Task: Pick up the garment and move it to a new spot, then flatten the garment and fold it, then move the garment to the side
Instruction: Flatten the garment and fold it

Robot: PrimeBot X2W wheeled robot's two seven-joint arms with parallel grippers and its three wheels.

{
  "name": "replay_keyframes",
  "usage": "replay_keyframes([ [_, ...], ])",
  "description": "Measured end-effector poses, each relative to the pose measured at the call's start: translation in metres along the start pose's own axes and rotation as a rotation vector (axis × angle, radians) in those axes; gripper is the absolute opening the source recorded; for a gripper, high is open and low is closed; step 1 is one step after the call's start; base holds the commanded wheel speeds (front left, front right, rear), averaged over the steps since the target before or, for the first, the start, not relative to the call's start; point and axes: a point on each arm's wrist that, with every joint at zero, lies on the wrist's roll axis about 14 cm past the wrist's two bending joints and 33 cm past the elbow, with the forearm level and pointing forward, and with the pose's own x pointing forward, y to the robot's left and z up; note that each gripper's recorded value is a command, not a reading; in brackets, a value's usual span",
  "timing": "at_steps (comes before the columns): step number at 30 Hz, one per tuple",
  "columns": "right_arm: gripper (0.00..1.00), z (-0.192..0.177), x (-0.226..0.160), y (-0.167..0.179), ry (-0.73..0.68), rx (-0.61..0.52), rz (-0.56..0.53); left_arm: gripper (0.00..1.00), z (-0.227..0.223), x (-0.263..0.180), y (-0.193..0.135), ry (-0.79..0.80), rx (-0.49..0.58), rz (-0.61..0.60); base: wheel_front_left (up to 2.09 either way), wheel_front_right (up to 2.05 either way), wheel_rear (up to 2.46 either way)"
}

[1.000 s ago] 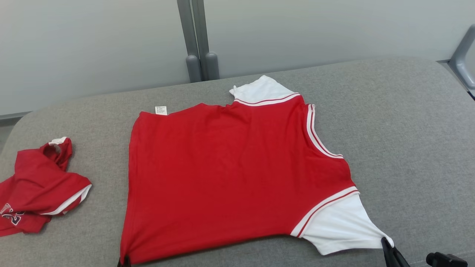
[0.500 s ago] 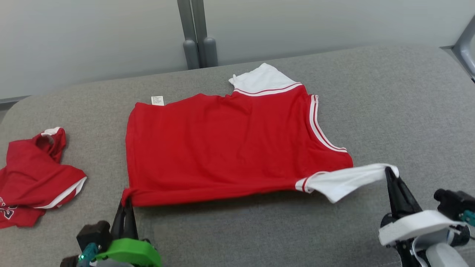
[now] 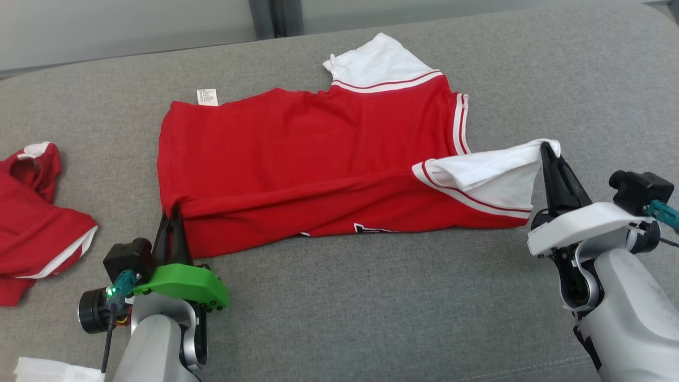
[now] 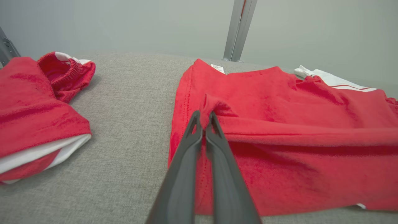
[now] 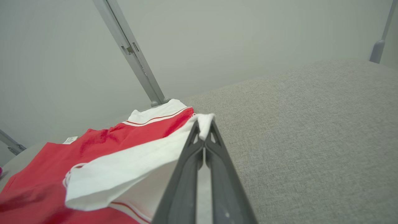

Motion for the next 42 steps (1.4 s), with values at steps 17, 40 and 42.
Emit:
replay_keyframes([
  [17,1.00,-0.027,0.049,-0.006,0.057,-0.046,-0.008,1.00,-0.013,0.039,0.007,0.020,0.028,0.023,0.00,0.00,0.00],
  [40,1.00,-0.051,-0.017,-0.027,0.108,-0.004,-0.098,1.00,-0.055,-0.001,0.013,0.139,-0.017,0.065,0.00,0.00,0.00],
  [42,1.00,-0.055,-0.019,-0.026,0.121,-0.007,-0.094,1.00,-0.053,0.001,0.018,0.132,-0.017,0.083,0.00,0.00,0.00],
])
